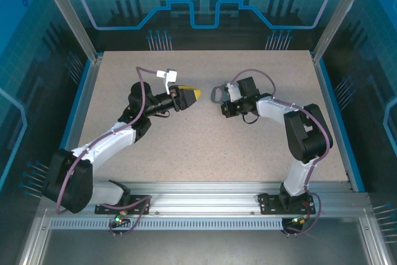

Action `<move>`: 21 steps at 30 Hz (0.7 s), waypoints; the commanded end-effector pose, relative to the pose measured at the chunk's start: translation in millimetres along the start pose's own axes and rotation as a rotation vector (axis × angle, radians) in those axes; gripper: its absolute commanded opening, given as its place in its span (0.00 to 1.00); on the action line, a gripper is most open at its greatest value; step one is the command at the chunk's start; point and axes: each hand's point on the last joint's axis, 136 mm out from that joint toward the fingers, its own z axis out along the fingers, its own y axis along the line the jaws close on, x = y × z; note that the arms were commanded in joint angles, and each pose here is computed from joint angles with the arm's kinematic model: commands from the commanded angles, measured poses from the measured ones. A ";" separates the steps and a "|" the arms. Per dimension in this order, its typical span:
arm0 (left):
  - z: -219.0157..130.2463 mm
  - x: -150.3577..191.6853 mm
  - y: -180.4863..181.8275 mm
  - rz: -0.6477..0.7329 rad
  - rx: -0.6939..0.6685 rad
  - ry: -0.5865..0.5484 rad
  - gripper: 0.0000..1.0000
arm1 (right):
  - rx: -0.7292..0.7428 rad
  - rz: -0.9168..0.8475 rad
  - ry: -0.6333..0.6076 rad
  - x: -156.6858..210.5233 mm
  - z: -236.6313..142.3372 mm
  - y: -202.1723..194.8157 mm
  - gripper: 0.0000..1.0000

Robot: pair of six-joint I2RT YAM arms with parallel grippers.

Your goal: Put the keys on the keyring

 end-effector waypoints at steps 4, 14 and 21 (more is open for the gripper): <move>-4.5 0.3 3.9 0.007 -0.022 -0.004 0.62 | -0.042 -0.002 0.016 18.5 3.4 21.4 0.00; -5.8 8.6 12.0 -0.008 -0.051 0.014 0.63 | -0.204 -0.023 -0.002 40.2 -37.5 75.3 0.49; -12.5 11.4 19.7 -0.001 -0.111 0.009 0.85 | -0.156 0.008 -0.153 19.3 -103.6 68.4 0.97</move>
